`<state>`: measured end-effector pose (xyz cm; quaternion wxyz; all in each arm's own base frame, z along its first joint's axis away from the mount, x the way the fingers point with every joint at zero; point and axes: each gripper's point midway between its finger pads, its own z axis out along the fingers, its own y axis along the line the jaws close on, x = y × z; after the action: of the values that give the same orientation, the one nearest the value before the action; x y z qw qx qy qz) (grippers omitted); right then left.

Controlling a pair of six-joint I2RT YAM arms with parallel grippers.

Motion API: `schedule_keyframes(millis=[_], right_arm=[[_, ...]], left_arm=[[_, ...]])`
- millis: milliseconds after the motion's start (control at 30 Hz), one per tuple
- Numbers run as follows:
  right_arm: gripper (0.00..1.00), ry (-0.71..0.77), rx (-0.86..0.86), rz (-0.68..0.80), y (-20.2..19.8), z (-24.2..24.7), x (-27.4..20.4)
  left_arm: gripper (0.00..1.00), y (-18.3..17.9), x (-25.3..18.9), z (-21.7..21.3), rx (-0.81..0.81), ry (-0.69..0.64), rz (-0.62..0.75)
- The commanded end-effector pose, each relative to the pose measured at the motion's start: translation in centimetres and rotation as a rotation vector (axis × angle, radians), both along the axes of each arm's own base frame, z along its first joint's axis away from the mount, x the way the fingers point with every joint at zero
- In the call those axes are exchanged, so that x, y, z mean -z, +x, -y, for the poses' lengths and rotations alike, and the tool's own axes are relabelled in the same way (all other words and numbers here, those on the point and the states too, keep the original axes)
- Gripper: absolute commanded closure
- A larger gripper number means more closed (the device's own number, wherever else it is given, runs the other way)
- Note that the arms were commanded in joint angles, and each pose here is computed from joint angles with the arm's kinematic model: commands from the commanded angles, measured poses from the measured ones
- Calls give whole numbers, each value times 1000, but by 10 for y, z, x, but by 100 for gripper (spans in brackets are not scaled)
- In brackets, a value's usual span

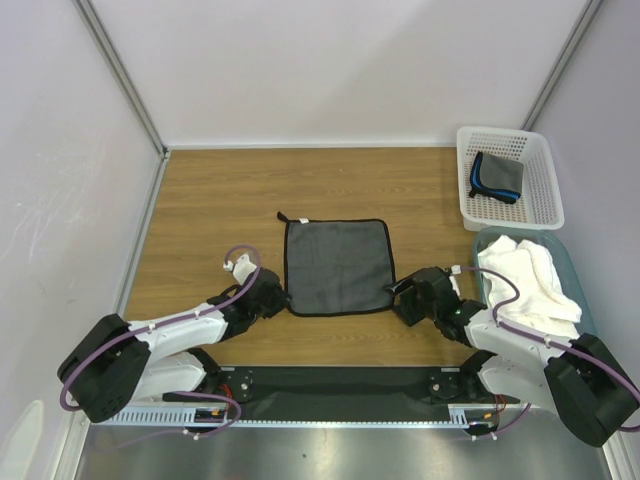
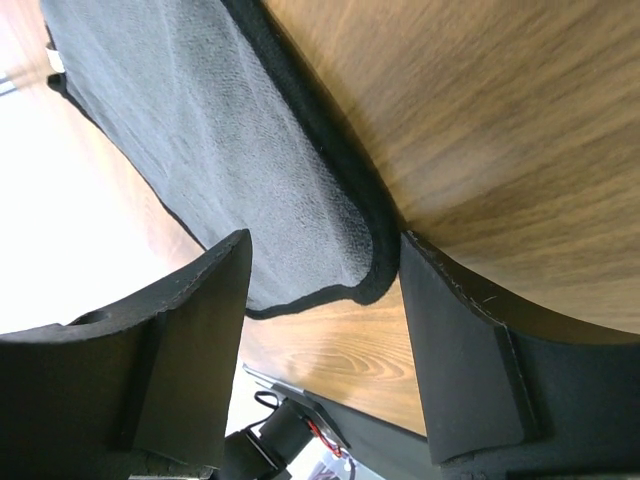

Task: Fold and stack the towels
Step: Fold the towel

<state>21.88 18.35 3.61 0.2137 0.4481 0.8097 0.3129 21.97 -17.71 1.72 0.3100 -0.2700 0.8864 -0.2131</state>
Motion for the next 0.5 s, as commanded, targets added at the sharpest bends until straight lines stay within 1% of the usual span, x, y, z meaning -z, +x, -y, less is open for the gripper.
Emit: schedule_keyframes(millis=[0, 467], right_arm=[[35, -70, 58, 9, 1, 19, 14], [36, -80, 40, 102, 21, 17, -13]], left_arm=[[76, -10, 14, -7, 22, 45, -32], [76, -9, 14, -6, 29, 51, -30]])
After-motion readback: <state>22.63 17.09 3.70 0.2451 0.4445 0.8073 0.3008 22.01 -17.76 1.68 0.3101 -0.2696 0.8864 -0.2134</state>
